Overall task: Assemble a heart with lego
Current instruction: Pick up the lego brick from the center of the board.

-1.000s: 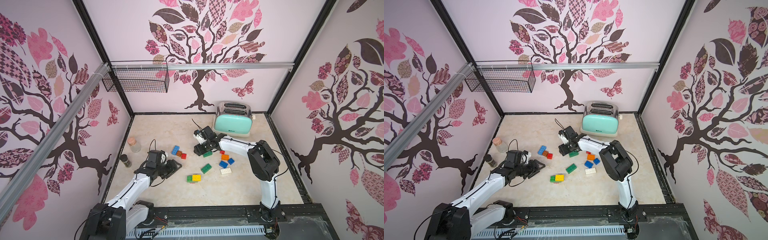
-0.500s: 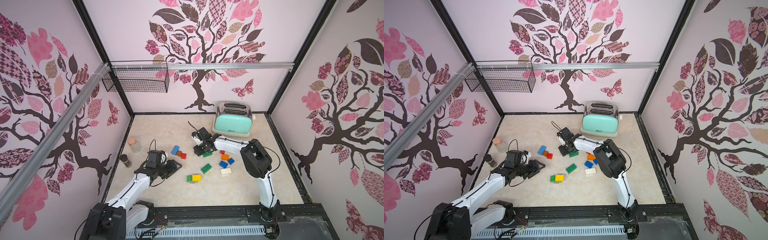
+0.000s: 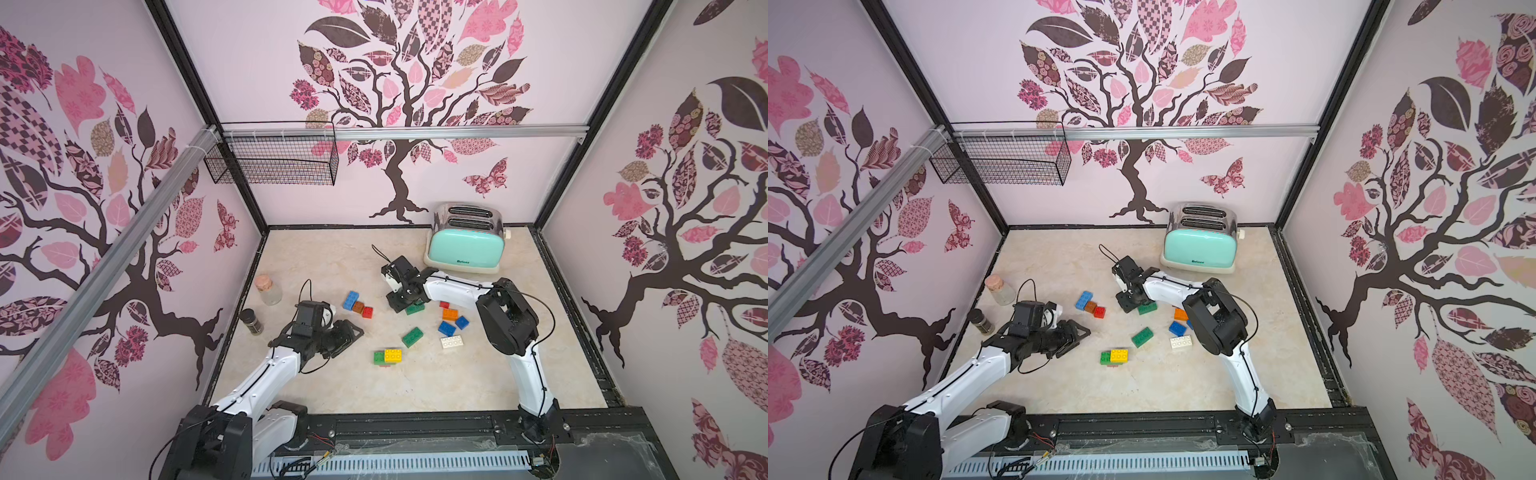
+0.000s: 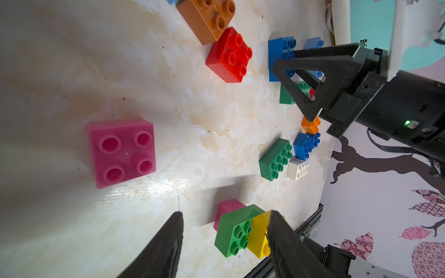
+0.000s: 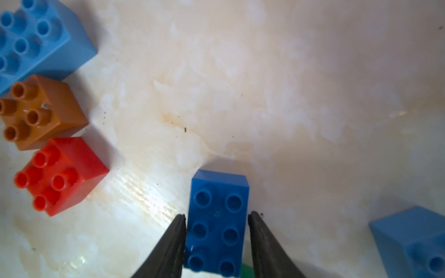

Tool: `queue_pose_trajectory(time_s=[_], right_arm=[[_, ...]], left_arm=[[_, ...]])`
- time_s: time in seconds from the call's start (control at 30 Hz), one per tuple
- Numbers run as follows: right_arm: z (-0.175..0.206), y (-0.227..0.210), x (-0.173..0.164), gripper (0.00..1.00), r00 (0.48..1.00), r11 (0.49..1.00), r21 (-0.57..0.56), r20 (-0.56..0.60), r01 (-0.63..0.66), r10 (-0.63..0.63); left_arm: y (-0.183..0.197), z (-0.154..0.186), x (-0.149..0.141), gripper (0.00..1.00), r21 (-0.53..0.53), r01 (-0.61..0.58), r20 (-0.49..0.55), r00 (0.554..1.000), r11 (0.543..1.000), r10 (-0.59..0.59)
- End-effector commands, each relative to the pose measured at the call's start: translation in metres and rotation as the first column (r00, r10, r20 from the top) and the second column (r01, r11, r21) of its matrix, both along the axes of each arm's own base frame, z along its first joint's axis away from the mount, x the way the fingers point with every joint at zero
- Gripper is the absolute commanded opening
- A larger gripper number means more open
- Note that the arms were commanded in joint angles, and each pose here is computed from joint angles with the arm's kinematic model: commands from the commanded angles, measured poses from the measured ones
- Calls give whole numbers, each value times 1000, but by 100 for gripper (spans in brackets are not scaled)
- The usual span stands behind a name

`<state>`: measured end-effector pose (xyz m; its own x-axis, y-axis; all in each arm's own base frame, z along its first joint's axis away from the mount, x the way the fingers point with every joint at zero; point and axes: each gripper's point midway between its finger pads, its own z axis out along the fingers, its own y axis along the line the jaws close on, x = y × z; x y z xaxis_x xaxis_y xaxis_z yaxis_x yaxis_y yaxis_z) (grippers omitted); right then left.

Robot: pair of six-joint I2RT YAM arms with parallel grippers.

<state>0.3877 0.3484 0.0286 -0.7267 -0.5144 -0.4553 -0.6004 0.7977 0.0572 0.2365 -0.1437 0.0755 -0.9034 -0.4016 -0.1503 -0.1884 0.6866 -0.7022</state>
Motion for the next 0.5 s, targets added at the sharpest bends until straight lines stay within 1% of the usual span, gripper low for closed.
queue_pose_trajectory(time_s=[0.0,0.13,0.3,0.37,0.47], right_arm=[[2,-1,3,47,1000,999,-44,20,-4,4],[2,1,2,45,1000,999,-39,19,-9,10],[5,4,-1,39,1000,999,-28,14,-24,24],[10,4,-2,37,999,999,-20,20,-36,37],[27,10,-4,33,996,997,20,50,-75,74]], left_arm=[[2,-1,1,59,0,-7,8,1000,1000,7],[1,-2,1,59,0,-6,7,1000,1000,6],[2,-3,1,59,2,-12,4,1000,1000,12],[3,-2,1,59,2,-14,5,1000,1000,14],[4,-2,1,59,6,-22,2,1000,1000,22]])
